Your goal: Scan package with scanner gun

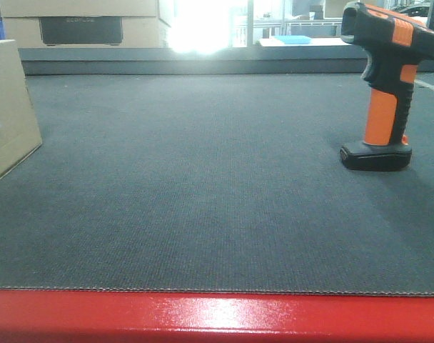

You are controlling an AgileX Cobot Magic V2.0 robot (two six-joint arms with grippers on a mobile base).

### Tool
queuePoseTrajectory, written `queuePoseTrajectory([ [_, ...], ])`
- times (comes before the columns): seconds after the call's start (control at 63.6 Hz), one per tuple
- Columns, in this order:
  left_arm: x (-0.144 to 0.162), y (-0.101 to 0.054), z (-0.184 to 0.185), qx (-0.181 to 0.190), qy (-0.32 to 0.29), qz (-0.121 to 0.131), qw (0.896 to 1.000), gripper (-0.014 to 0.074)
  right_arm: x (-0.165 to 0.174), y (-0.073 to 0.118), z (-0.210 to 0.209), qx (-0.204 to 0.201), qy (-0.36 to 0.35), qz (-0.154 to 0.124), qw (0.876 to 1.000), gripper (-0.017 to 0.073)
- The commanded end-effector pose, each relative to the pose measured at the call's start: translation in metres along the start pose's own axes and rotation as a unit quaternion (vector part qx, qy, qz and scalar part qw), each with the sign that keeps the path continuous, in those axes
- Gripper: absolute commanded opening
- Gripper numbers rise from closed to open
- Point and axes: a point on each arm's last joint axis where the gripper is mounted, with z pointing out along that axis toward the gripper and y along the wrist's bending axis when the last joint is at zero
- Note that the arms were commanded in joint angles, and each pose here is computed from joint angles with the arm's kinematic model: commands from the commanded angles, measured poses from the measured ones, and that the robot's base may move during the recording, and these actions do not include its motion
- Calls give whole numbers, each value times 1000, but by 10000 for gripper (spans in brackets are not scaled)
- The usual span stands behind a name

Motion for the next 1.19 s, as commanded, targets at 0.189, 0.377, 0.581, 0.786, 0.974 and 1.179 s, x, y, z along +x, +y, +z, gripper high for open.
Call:
queuePoseTrajectory([
  [0.189, -20, 2, -2, -9, -91, -19, 996, -111, -34, 2, -4, -2, -83, -2, 997, -153],
  [0.377, -86, 6, -8, -7, -105, -23, 994, -111, -90, 10, -14, -15, -80, -3, 997, -153],
  [0.581, -142, 9, 6, 6, 7, -21, 1000, 15, -133, 16, 8, -15, -43, -2, 999, 74],
  [0.786, -161, 10, 35, 15, 100, -24, 995, 408, -149, 17, 46, -10, 6, -1, 1000, 514],
  [0.974, -171, 5, 54, 50, 141, -25, 989, 608, -138, 16, 74, -4, 51, 0, 999, 561],
  [1.179, -180, -2, 87, 79, 282, -17, 956, 580, -133, 18, 83, -12, 69, 0, 998, 561],
])
